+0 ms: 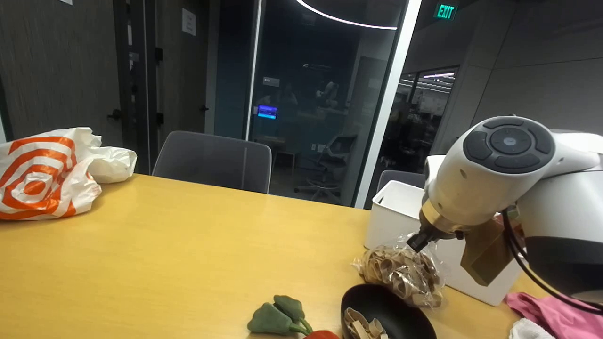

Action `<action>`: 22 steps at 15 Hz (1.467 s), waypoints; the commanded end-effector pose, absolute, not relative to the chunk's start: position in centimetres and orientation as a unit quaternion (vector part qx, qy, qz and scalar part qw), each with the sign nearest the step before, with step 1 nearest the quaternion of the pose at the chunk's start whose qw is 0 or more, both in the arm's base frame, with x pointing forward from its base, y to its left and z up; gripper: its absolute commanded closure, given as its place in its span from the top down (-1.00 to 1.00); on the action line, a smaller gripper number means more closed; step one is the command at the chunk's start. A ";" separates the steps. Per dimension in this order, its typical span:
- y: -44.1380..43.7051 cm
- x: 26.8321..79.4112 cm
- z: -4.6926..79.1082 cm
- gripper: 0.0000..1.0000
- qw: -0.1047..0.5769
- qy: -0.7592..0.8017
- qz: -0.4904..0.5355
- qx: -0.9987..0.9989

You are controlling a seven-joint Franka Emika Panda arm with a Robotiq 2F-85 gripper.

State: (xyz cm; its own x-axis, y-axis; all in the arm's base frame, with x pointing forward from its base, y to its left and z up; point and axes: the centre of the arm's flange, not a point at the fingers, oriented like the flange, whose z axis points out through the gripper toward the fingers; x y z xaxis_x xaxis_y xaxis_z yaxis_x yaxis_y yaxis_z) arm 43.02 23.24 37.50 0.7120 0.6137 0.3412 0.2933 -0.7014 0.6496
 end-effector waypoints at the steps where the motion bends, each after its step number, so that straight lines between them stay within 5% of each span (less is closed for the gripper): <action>1: 23.2 43.9 38.4 -0.86 0.302 0.223 0.322 0.869; 22: 22.7 53.1 39.4 -0.86 0.410 0.201 0.398 0.795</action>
